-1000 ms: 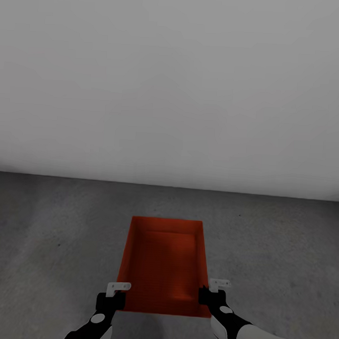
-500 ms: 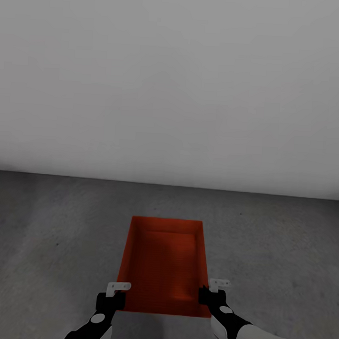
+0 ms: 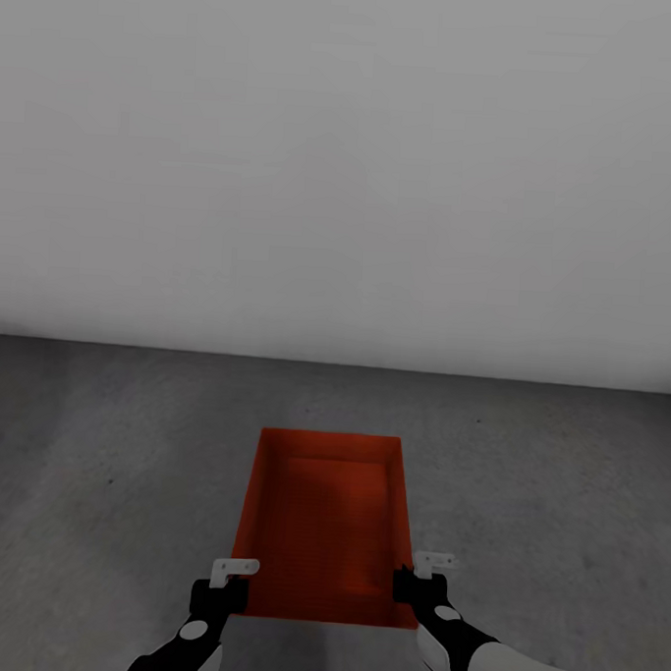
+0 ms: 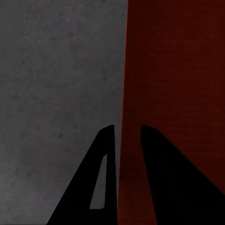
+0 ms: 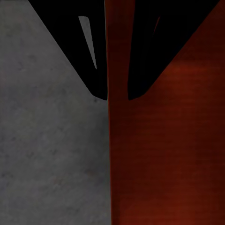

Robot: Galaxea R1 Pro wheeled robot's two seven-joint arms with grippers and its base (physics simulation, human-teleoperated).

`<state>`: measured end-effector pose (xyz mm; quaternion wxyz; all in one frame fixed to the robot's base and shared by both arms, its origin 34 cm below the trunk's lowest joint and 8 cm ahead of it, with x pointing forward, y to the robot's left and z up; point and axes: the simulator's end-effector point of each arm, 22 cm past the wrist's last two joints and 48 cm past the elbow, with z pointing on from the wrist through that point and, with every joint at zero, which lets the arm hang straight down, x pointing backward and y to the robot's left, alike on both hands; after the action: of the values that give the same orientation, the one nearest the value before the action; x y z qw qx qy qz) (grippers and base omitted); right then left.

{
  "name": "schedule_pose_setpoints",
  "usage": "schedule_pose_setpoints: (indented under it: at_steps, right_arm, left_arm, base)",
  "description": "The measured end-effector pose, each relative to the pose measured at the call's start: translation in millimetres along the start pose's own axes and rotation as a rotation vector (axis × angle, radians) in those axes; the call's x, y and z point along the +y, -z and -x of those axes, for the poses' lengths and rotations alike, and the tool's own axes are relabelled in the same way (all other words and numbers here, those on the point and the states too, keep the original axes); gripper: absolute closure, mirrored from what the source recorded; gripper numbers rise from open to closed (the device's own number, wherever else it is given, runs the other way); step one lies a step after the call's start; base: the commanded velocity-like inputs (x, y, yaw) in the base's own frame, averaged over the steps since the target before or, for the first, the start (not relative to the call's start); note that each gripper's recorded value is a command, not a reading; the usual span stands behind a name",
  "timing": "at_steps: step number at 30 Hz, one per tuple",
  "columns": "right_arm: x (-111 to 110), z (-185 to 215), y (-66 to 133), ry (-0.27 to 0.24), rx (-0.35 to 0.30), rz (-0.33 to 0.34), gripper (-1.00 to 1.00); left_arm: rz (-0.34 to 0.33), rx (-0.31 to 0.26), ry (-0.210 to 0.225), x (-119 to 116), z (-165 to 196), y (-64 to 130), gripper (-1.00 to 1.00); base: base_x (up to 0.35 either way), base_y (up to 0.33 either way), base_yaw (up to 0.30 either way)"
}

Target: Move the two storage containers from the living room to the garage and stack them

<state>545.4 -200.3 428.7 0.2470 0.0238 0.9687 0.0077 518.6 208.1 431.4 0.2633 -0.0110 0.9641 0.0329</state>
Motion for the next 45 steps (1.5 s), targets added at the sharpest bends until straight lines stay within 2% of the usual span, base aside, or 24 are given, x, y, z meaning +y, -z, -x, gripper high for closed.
schedule_pose_setpoints:
  at_steps: [45]
  right_arm:
    - [-3, -46, -68.8, -0.001, -0.002, 0.000, 1.00]
  left_arm:
    - [0.000, -0.001, 0.000, -5, -48, -67.1, 1.00]
  base:
    - [0.000, 0.000, 0.000]
